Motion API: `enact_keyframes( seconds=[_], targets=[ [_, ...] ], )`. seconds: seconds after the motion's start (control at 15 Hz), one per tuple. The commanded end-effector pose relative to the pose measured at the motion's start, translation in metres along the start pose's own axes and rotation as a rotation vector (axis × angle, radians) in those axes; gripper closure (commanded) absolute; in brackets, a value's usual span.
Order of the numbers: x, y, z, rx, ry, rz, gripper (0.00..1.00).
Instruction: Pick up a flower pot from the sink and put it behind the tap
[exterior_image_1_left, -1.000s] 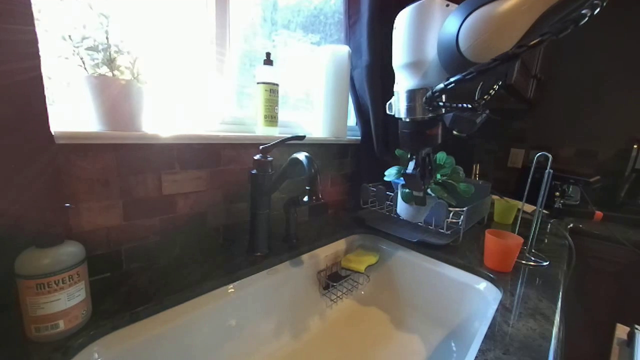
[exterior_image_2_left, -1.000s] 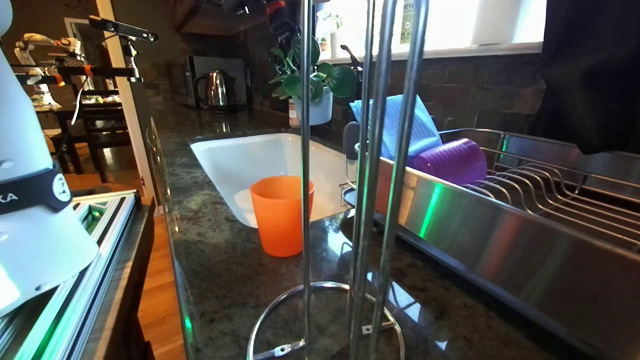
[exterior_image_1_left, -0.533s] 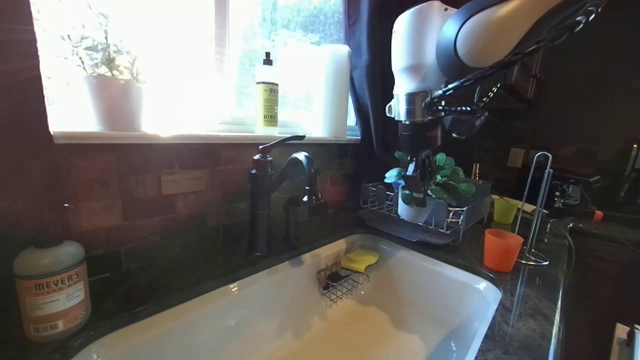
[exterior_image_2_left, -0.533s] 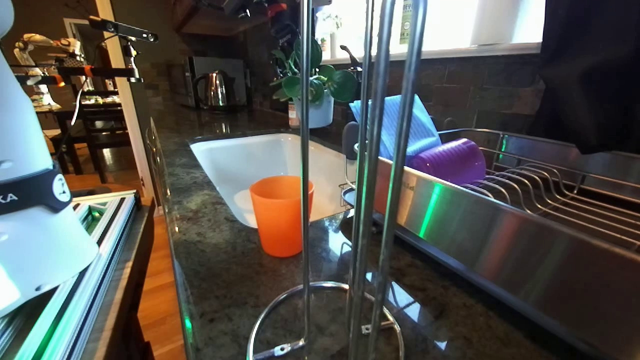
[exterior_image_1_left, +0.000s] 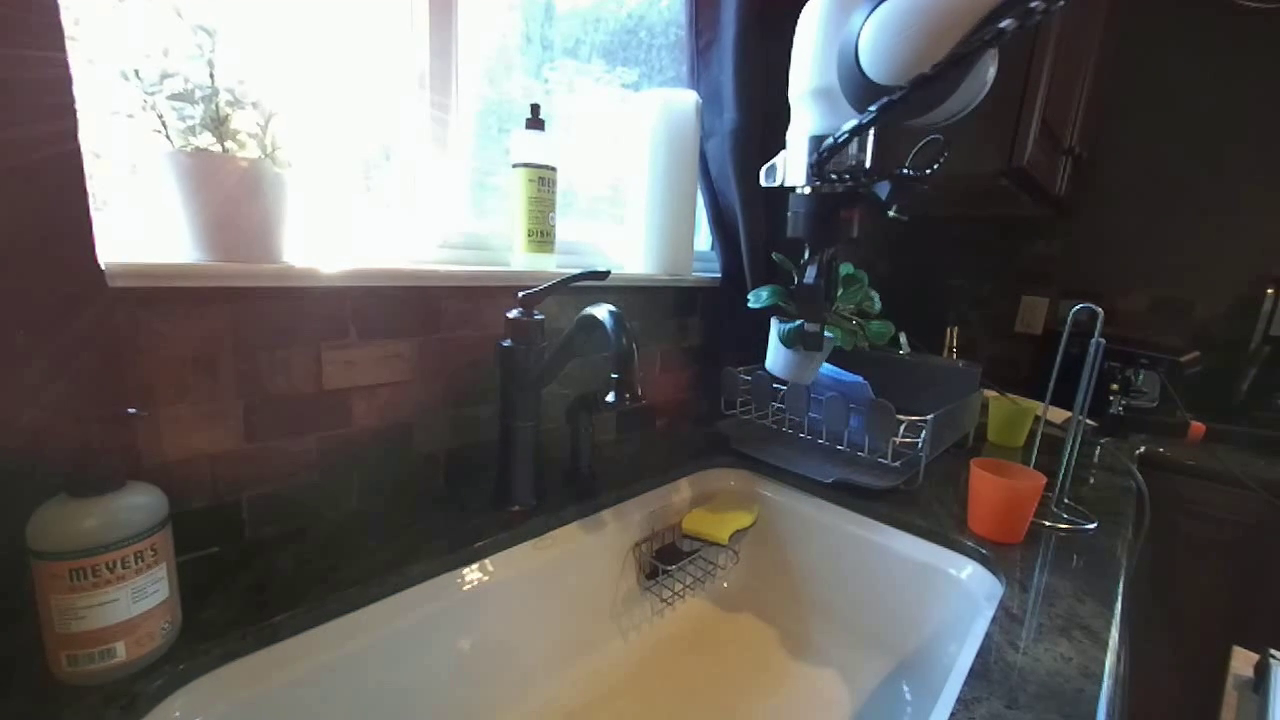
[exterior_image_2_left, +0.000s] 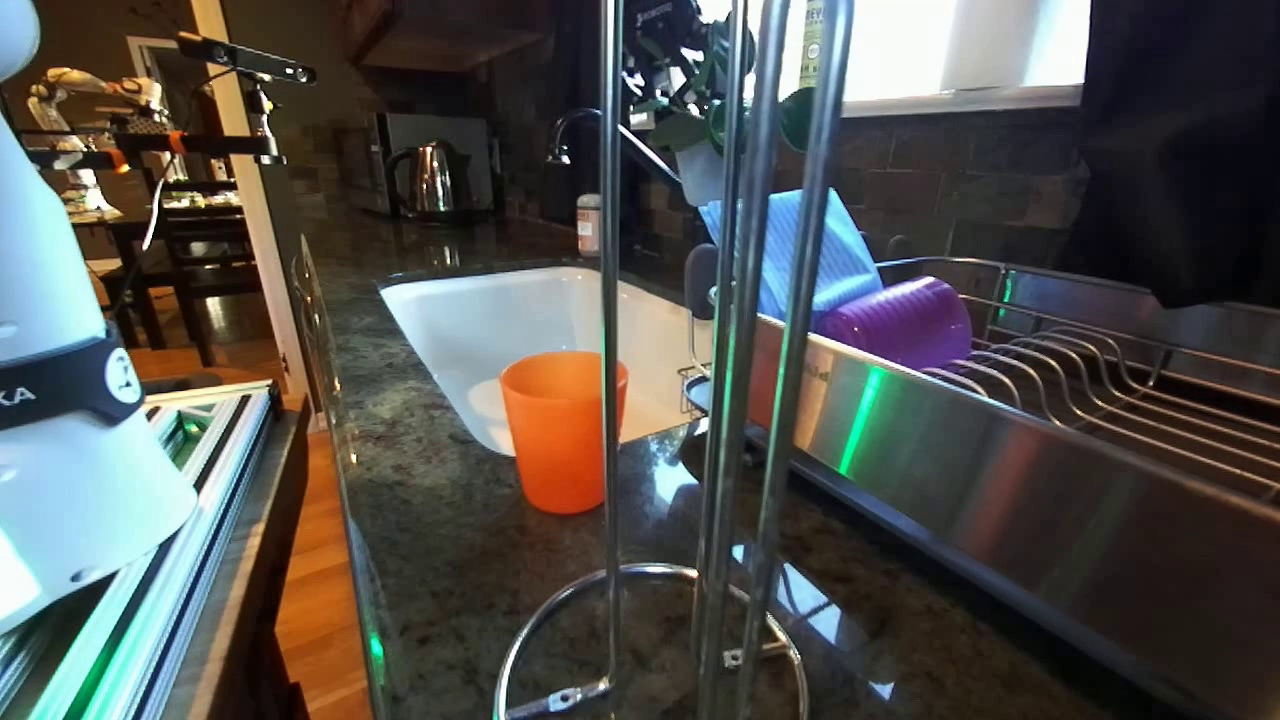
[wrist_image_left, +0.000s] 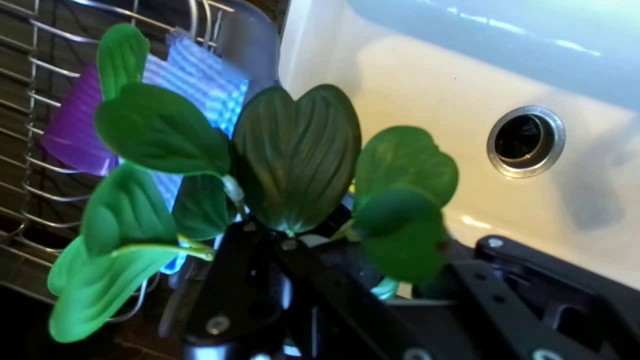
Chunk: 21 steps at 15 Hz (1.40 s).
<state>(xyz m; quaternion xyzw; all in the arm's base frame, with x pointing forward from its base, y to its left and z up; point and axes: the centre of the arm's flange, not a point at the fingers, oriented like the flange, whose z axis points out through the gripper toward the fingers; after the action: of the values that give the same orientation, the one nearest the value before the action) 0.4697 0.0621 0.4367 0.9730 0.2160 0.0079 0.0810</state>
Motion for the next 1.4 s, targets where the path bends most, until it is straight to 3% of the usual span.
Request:
enact_keyframes(
  seconds=[0.0, 0.33, 0.53, 0.6, 0.8, 0.87, 1.13, 1.33],
  targets=[
    [0.049, 0.037, -0.007, 0.046, -0.069, -0.023, 1.00],
    [0.105, 0.010, 0.013, 0.028, -0.194, -0.198, 1.00],
    [0.113, -0.019, 0.031, -0.048, -0.274, -0.258, 1.00],
    [0.099, -0.012, 0.031, 0.000, -0.230, -0.225, 1.00],
    [0.108, -0.023, 0.039, -0.026, -0.251, -0.256, 1.00],
    [0.101, -0.028, 0.044, -0.040, -0.202, -0.346, 1.00],
    [0.105, -0.047, 0.055, -0.094, -0.072, -0.523, 1.00],
    [0.111, -0.065, 0.067, -0.087, -0.142, -0.689, 1.00]
  ],
)
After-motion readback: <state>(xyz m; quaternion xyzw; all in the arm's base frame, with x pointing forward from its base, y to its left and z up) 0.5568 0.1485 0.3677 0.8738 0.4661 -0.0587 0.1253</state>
